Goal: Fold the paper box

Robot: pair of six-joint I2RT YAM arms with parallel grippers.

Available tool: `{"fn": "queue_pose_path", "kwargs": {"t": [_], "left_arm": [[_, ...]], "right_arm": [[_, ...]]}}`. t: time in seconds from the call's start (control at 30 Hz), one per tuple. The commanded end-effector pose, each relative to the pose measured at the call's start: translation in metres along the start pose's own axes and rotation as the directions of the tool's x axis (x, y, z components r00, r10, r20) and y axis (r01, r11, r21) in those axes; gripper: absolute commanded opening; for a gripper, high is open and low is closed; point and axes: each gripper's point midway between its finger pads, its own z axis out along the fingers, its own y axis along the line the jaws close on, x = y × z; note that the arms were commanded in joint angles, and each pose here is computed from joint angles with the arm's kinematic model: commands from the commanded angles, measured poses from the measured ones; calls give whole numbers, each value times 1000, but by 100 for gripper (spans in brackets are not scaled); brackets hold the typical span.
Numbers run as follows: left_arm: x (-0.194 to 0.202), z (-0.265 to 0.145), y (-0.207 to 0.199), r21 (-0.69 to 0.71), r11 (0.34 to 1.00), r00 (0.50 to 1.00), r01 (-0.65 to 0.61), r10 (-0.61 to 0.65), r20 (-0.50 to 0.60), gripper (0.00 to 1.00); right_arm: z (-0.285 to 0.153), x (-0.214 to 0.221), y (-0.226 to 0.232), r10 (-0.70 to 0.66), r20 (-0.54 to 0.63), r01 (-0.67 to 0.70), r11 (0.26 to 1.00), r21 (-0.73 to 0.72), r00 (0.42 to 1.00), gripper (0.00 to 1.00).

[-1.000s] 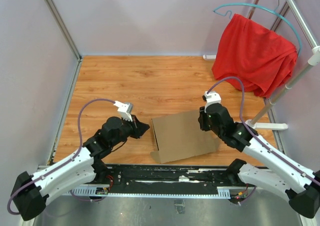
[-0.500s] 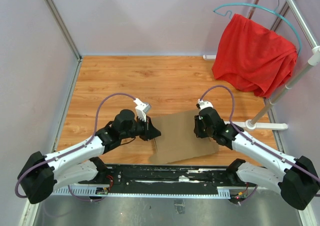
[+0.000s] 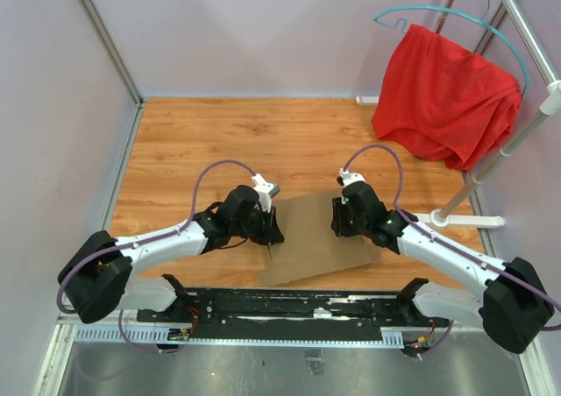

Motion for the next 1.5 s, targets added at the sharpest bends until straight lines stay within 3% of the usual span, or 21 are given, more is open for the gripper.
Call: {"fn": "queue_pose_path", "kwargs": {"t": [0.0,0.3,0.63,0.73,0.8,0.93,0.97,1.0,1.13,1.27,1.47], "left_arm": [[-2,13,22,-112,993,999,-38,36,-19,0],[-48,27,37,-173,985,997,-28,39,64,0],[-137,41,87,-216,975,986,50,-15,163,0],[-167,14,72,-211,976,961,50,10,275,2],[-179,-14,69,-250,966,931,73,25,365,5],[-169,-70,83,-347,922,858,172,33,512,19],[-160,-81,88,-354,912,838,207,21,545,28],[-150,-89,92,-351,905,819,241,4,574,40],[-106,-91,99,-282,923,793,261,-38,608,63],[-86,-78,109,-266,922,799,282,-72,597,64],[-95,-75,104,-237,936,784,259,-60,617,66]], "right_arm": [[9,11,-2,39,-72,-38,999,20,997,32],[26,-5,1,70,-69,-67,997,43,995,33],[65,-62,20,179,-38,-177,983,55,983,33],[62,-87,21,190,23,-191,979,69,981,41],[53,-103,22,182,74,-186,981,58,981,61],[27,-117,5,173,142,-189,976,106,975,90],[23,-113,0,174,140,-192,974,121,975,96],[20,-106,-6,176,129,-193,971,138,976,97],[22,-72,-17,164,88,-175,975,135,982,100],[35,-49,-14,126,17,-127,988,91,992,98],[50,-40,-8,114,-19,-113,992,52,993,98]]}}
